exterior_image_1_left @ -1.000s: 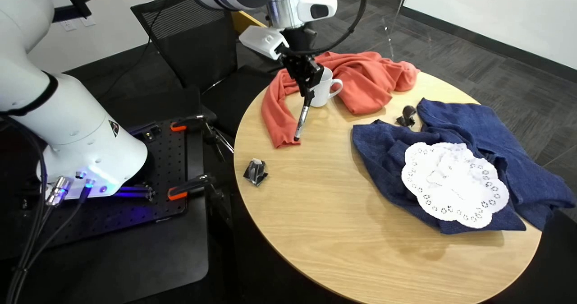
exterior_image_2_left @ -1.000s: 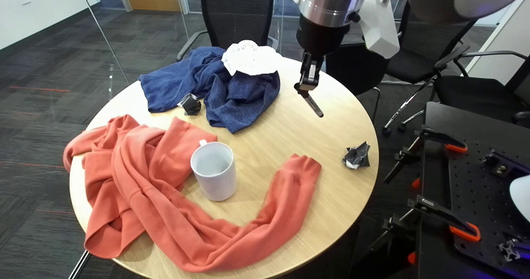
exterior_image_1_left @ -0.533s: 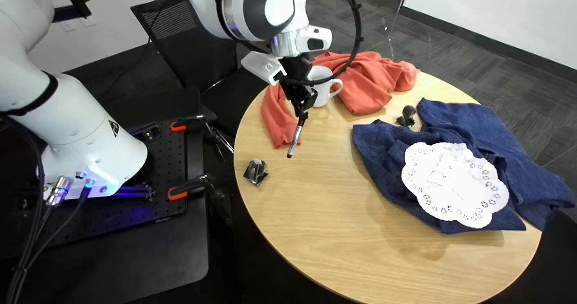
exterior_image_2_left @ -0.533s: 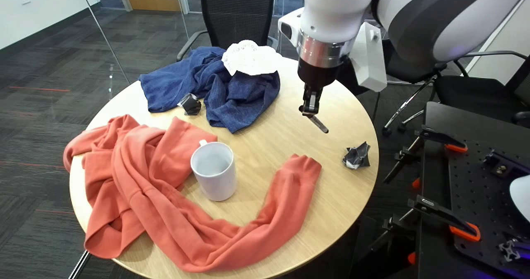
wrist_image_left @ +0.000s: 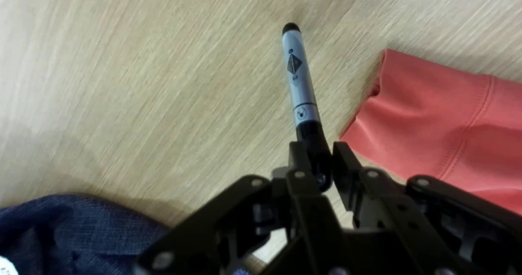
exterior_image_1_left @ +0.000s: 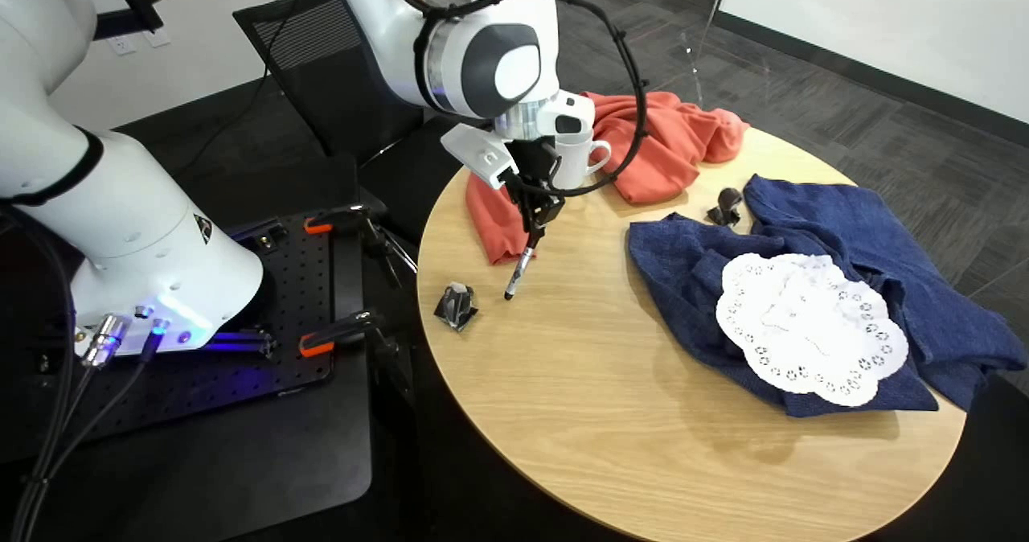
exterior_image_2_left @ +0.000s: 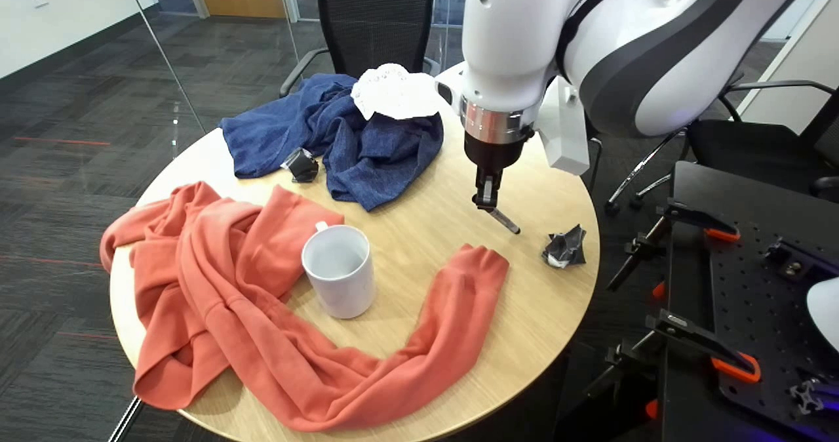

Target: Remove the marker from the cup and put it on the table

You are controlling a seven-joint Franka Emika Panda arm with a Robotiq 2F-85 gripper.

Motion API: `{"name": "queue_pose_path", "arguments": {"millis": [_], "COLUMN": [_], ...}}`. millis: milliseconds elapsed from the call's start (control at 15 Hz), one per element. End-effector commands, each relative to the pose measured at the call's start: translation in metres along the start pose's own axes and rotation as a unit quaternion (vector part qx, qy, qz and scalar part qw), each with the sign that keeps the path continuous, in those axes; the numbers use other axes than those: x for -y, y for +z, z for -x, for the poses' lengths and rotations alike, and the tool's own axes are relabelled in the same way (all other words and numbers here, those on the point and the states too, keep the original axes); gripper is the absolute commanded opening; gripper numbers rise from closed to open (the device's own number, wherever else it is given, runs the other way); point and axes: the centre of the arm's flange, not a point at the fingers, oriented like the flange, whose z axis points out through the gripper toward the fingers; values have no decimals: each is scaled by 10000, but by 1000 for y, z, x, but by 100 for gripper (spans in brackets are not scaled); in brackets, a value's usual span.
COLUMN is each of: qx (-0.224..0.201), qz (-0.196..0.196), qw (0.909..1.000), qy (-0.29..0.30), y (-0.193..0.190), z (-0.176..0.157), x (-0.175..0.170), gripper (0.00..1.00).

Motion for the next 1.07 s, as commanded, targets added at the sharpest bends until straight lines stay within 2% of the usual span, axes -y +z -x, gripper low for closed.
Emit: {"name": "queue_pose_path", "arguments": {"millis": [0, 133, 467, 933, 1000], "qx": [-9, -43, -185, -283, -205], "qz": [1, 42, 132, 205, 69], "qw": [10000, 10000, 9997, 9994, 9998], "qy": [67, 68, 66, 21, -51], "y": [5, 2, -9, -17, -9], "z": [-10, -12, -18, -21, -23], "x": [-2, -2, -3, -1, -1], "gripper": [48, 60, 99, 100, 100]}}
